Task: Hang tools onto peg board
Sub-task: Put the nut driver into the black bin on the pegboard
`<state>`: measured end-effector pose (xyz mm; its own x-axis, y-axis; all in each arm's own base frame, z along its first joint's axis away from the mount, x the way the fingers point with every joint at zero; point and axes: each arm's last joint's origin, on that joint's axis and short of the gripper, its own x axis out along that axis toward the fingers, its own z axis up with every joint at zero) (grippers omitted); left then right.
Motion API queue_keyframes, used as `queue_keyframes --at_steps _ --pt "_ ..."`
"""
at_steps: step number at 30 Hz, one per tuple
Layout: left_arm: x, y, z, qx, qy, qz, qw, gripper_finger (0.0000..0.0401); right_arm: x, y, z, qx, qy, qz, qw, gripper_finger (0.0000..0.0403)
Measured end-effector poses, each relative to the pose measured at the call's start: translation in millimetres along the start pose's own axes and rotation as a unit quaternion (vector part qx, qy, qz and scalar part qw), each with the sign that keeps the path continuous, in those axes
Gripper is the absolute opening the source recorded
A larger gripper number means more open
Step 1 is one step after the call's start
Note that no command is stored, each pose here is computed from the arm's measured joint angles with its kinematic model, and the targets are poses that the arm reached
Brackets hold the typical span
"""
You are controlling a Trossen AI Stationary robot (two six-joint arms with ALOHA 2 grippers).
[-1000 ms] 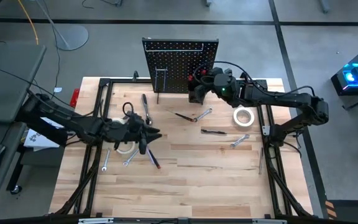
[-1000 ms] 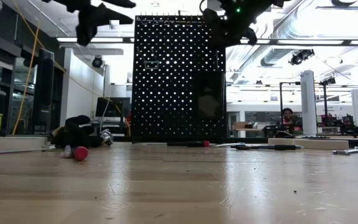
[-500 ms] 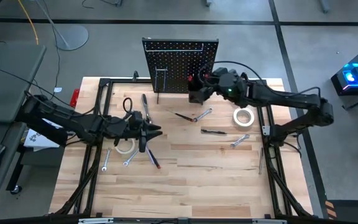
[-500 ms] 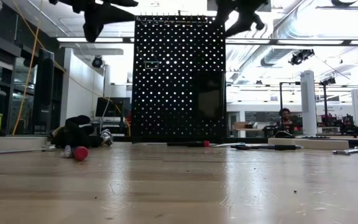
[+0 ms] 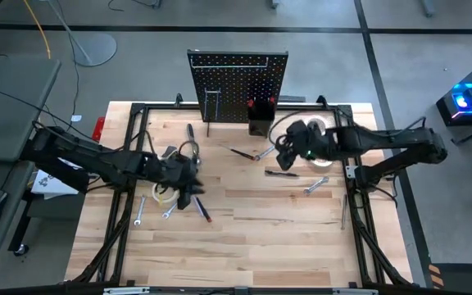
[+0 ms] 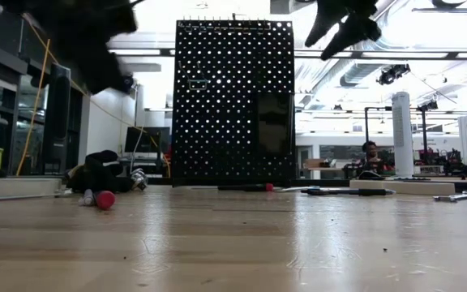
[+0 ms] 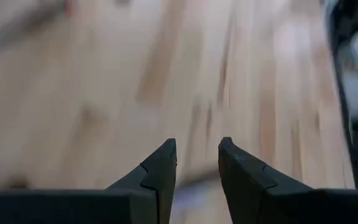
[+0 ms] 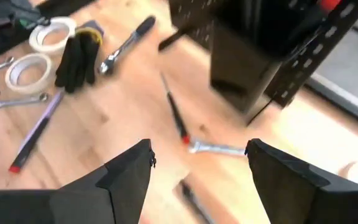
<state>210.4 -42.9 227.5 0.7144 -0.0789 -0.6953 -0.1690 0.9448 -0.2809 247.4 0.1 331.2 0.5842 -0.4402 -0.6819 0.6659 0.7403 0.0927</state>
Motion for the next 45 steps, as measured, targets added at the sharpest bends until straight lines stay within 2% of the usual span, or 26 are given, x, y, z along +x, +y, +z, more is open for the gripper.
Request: queue_keyframes --at_steps 2,5,10,13,17,20,23,30,34,36,39,45 --pt "-1 -1 -10 -0.008 0.049 0.001 0.999 0.0104 3 3 -9 0.012 0.008 0.0 1.0 0.0254" --pt "4 -8 -17 0.004 0.068 -0.017 0.998 0.0112 7 5 -21 0.035 0.018 -0.004 0.999 0.0255" --pt "22 -20 -20 0.145 0.085 -0.059 0.984 0.0151 8 11 -35 0.053 0.034 0.003 0.998 0.0255" --pt "41 -23 -19 0.226 0.112 -0.056 0.966 0.0176 4 16 -40 0.058 0.038 0.015 0.997 0.0255" --pt "70 -28 -20 0.33 0.152 -0.056 0.93 0.0202 -1 22 -46 0.071 0.042 0.028 0.996 0.0255" --pt "89 -32 -18 0.376 0.17 -0.058 0.909 0.0215 -4 26 -49 0.082 0.045 0.036 0.995 0.0255" --pt "105 -35 -17 0.399 0.186 -0.045 0.897 0.022 -6 29 -52 0.09 0.047 0.041 0.994 0.0255" --pt "133 -33 -27 0.419 0.228 -0.04 0.878 0.0217 -9 31 -55 0.104 0.051 0.045 0.992 0.0255" --pt "142 -29 -37 0.413 0.267 -0.039 0.87 0.018 -9 31 -55 0.107 0.052 0.045 0.992 0.0255" --pt "145 -27 -40 0.4 0.281 -0.042 0.871 0.0131 -9 31 -55 0.107 0.053 0.045 0.992 0.0255" --pt "145 -26 -41 0.375 0.291 -0.045 0.879 0.0037 -9 31 -55 0.107 0.053 0.045 0.992 0.0255" --pt "141 -28 -32 0.328 0.286 -0.021 0.9 0.0032 -9 31 -56 0.092 0.055 0.042 0.993 0.0255"
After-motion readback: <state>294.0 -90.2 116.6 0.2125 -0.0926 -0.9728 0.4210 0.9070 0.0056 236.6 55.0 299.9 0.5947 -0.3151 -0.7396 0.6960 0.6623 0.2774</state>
